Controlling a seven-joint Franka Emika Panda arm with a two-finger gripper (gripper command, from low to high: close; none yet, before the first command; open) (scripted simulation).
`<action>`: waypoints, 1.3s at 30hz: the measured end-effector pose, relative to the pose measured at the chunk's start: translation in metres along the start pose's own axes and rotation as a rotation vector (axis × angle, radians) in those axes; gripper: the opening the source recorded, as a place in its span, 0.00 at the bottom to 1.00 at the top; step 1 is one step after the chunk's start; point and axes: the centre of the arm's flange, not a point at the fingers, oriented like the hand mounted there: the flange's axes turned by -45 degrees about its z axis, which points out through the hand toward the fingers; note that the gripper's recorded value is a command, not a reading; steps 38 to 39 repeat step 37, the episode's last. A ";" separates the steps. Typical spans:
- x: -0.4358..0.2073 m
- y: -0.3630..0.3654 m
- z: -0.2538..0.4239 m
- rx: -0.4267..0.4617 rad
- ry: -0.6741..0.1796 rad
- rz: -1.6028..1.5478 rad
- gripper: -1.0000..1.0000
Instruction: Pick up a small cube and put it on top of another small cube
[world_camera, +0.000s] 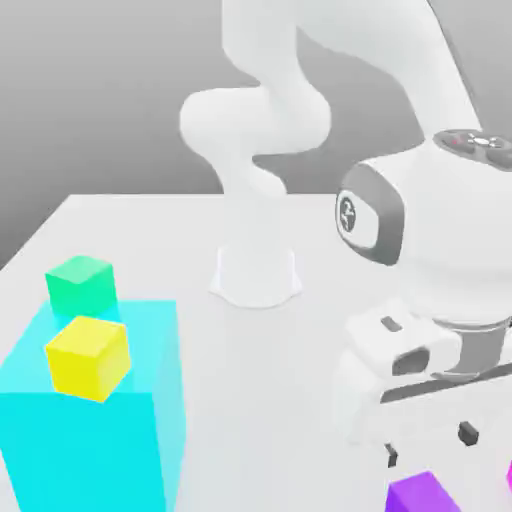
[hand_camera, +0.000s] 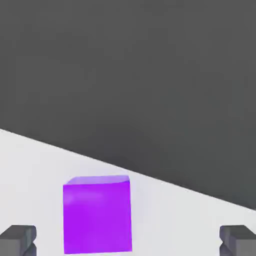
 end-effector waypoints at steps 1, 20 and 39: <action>0.000 -0.002 0.015 0.002 -0.005 -0.002 0.50; 0.002 0.103 -0.072 -0.055 -0.024 0.099 0.00; -0.108 0.307 -0.205 0.007 -0.011 0.341 1.00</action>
